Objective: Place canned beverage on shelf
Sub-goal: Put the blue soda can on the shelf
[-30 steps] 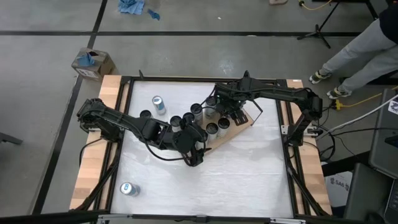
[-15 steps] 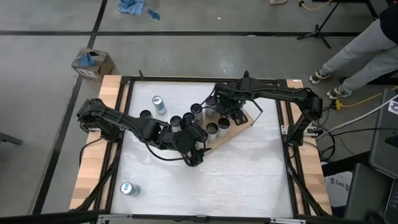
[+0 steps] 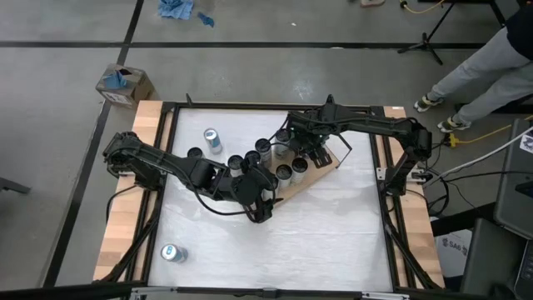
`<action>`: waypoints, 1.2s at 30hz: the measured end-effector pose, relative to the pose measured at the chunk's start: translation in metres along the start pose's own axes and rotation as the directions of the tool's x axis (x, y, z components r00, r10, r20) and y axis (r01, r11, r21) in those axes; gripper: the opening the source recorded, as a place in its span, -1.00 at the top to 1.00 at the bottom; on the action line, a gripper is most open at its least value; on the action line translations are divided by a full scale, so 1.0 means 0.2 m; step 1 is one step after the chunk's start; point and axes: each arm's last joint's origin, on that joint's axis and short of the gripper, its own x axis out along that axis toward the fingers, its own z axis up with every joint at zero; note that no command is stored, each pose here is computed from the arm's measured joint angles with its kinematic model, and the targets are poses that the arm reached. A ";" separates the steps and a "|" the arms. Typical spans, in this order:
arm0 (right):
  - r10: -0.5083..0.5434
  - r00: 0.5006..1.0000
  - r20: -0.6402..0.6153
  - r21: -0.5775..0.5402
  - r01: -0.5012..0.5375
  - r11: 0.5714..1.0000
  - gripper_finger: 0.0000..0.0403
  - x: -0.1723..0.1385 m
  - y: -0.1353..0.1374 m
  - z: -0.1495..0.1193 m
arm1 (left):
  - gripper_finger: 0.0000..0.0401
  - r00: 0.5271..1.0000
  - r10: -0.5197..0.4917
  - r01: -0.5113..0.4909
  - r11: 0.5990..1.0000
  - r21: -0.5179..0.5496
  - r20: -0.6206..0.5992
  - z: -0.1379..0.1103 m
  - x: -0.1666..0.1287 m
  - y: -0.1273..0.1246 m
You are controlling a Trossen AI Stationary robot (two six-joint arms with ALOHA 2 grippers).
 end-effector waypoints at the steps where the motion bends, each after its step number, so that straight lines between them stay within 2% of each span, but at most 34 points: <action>1: 0.000 1.000 0.000 0.000 0.000 1.000 -0.12 0.00 0.00 0.00 | -0.75 1.000 0.000 0.000 1.000 0.000 0.000 0.00 0.00 0.00; 6: 0.000 1.000 0.000 0.000 0.000 1.000 -0.16 0.00 0.00 0.00 | -0.75 1.000 0.000 0.000 1.000 0.000 0.000 0.00 0.00 0.00; 16: -0.003 1.000 0.003 0.001 0.003 1.000 -0.50 -0.01 0.00 0.00 | -0.75 1.000 0.000 0.000 1.000 0.000 0.000 0.00 0.00 0.00; 36: -0.003 1.000 0.003 0.026 0.003 1.000 -0.47 -0.01 0.00 0.00 | -0.75 1.000 0.001 -0.001 1.000 0.000 0.000 0.00 0.00 0.00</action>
